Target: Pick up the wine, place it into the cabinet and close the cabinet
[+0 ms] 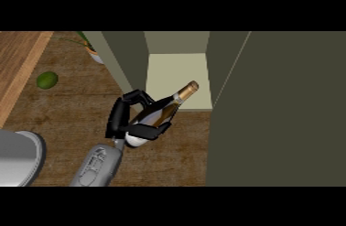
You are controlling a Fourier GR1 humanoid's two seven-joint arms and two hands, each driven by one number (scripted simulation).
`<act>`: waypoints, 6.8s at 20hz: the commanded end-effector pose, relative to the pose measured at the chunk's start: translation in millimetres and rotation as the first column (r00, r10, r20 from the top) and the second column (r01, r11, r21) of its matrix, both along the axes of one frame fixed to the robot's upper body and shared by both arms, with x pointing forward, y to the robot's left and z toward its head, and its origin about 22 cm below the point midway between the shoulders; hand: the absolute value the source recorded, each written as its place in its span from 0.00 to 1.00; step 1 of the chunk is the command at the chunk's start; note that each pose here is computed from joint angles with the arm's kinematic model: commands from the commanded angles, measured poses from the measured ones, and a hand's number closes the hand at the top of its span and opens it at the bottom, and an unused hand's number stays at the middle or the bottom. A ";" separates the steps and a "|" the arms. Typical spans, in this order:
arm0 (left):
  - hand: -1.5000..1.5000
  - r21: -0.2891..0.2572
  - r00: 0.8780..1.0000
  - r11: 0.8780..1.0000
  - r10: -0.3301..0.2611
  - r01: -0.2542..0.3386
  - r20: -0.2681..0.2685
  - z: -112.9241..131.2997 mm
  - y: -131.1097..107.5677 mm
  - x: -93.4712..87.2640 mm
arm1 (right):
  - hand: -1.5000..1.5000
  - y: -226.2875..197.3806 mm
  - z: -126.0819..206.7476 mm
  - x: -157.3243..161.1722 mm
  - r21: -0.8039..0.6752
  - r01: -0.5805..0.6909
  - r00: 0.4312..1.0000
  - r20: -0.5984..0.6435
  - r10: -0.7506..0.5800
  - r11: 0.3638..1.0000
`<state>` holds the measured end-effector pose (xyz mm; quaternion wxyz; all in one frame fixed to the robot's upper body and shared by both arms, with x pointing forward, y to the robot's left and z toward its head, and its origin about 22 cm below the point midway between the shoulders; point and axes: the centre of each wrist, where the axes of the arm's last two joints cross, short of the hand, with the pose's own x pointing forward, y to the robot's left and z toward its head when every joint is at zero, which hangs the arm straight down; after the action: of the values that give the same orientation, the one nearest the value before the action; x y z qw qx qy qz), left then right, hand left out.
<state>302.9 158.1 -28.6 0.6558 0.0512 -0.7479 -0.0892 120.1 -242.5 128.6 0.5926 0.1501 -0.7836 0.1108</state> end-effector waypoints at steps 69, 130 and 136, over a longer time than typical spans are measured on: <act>1.00 0.390 0.938 0.856 0.338 -0.340 0.077 59.1 -69.9 122.9 | 0.00 -15.2 2.4 3.9 0.067 -0.172 0.984 0.069 0.167 0.983; 0.00 -0.099 0.941 0.956 0.290 -0.276 0.173 51.4 -87.0 78.8 | 0.00 -5.6 31.4 -21.5 0.060 -0.141 0.989 0.052 0.138 0.988; 0.00 -0.111 0.964 0.977 0.198 -0.180 0.177 52.7 -85.1 63.3 | 0.00 5.5 30.1 -21.5 0.089 -0.097 0.994 0.064 0.091 0.991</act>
<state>371.8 69.3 21.6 0.5904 0.1301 -0.7960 0.0301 119.2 -246.9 121.2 0.5868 0.2335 -0.7688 0.1002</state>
